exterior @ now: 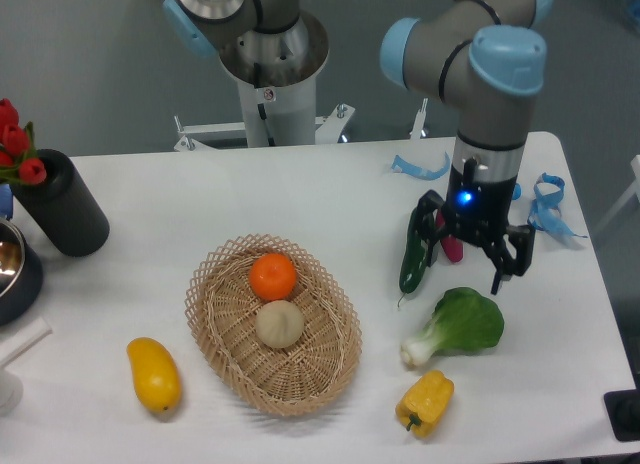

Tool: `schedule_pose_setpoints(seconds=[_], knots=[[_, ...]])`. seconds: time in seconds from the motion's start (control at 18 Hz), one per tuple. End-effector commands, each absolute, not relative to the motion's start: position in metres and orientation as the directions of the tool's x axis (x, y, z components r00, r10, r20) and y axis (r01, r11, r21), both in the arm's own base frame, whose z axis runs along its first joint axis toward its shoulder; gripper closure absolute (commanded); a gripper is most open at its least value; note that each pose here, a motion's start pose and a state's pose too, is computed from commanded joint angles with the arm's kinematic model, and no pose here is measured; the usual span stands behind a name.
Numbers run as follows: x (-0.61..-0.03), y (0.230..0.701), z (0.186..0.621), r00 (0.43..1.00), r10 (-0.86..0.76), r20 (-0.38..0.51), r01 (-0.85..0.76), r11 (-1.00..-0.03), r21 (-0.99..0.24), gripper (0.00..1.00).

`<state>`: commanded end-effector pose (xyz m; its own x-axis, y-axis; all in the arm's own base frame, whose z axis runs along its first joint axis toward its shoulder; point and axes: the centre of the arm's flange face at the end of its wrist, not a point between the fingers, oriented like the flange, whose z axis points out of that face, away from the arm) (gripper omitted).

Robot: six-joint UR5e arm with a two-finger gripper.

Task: Pick up the yellow pepper from the table
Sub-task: 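Move the open gripper down toward the yellow bell pepper beside the bok choy, then lower the gripper around the yellow bell pepper and close on it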

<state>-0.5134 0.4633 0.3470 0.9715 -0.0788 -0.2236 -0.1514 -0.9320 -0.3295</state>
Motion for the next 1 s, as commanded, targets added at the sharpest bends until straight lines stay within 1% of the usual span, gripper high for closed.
schedule_pose_setpoints(seconds=[0.17, 0.39, 0.56, 1.0], knots=[[-0.521, 0.481, 0.322, 0.979, -0.067, -0.192, -0.128, -0.935, -0.33, 0.0], [-0.524, 0.508, 0.282, 0.985, -0.089, -0.149, -0.133, -0.939, -0.317, 0.0], [-0.528, 0.512, 0.264, 0.987, -0.094, -0.13, -0.13, -0.942, -0.309, 0.0], [-0.541, 0.52, 0.239, 0.982, -0.141, -0.129, -0.173, -0.94, -0.294, 0.0]])
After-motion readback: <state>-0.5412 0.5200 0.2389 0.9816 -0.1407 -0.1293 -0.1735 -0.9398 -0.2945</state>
